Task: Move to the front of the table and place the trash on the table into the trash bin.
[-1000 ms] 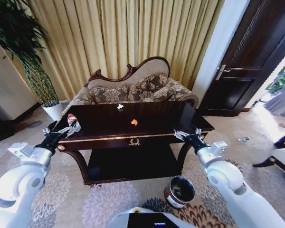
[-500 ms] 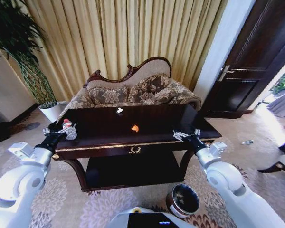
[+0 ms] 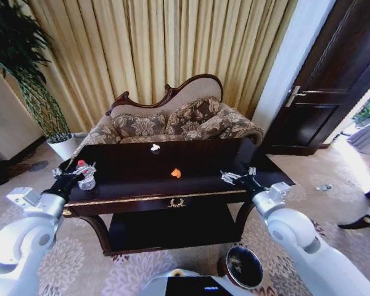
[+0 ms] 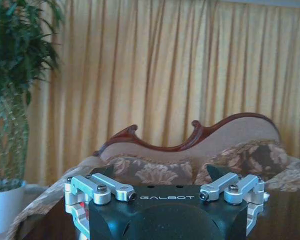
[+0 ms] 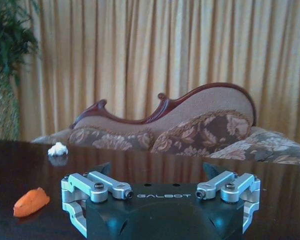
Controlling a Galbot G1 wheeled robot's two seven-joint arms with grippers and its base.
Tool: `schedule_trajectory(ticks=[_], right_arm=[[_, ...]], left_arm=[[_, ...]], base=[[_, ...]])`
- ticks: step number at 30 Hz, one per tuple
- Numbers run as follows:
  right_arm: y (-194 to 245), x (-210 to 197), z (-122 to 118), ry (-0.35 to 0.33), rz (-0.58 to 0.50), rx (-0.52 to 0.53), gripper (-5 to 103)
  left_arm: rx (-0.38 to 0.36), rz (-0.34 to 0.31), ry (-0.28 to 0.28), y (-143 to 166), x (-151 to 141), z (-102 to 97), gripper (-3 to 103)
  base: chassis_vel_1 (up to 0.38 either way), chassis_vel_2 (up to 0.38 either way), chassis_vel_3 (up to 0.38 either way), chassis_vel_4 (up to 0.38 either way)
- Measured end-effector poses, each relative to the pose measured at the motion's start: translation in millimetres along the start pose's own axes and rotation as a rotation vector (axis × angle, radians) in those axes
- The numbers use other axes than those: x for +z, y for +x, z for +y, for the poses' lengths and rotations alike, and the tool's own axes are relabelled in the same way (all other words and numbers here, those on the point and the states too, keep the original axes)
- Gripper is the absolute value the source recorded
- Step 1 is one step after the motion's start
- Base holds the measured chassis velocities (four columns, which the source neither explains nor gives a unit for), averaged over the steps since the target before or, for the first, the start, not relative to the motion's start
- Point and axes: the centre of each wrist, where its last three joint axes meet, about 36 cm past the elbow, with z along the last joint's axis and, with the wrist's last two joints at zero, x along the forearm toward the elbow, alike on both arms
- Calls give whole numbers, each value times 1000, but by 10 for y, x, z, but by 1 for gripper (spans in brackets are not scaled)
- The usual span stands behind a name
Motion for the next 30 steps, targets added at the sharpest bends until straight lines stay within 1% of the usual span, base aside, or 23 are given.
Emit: schedule_trajectory(ticks=[1,2,4,5,6,7,8,10,11,13,18,20,21,22,24,25,26,30], right_arm=[[0,0,0,0,0,0,100],[-17,-2,-27,14,9,-12,100],[-72,-41,-118,58,43,-61,100],[-72,-41,-118,58,43,-61,100],[-105,-78,-166,61,62,-95,100],[-131,-107,-197,48,76,-122,100],[-131,-107,-197,48,76,-122,100],[-204,-178,-237,6,106,-171,100],[-204,-178,-237,6,106,-171,100],[-284,-206,-254,-19,129,-201,100],[-433,-187,-249,-31,150,-222,100],[-559,-141,-182,-52,166,-238,100],[-559,-141,-182,-52,166,-238,100],[-617,-108,-124,-64,177,-249,100],[-642,-95,-97,-67,182,-255,100],[-682,-69,-35,-73,189,-268,100],[-682,-69,-35,-73,189,-268,100],[-728,-11,117,-83,203,-288,100]], left_arm=[[0,0,0,0,0,0,100],[-12,2,5,19,21,18,100],[-44,7,26,70,75,61,100],[-44,7,26,70,75,61,100],[-57,10,35,98,97,75,100],[-64,12,43,123,113,76,100],[-64,12,43,123,113,76,100],[-68,15,53,169,132,58,100],[-68,15,53,169,132,58,100],[-70,16,58,202,138,38,100],[-73,14,59,237,129,18,100],[-75,14,57,264,119,9,100],[-75,14,57,264,119,9,100],[-76,14,55,277,111,7,100],[-76,14,53,283,107,6,100],[-76,13,51,291,98,2,100],[-76,13,51,291,98,2,100],[-73,13,49,292,90,-8,100]], base=[[0,0,0,0],[0,0,0,0],[0,0,0,0],[0,0,0,0],[0,0,0,0],[0,0,0,0],[0,0,0,0],[0,0,0,0],[0,0,0,0],[0,0,0,0],[0,0,0,0],[0,0,0,0],[0,0,0,0],[0,0,0,0],[0,0,0,0],[0,0,0,0],[0,0,0,0],[0,0,0,0]])
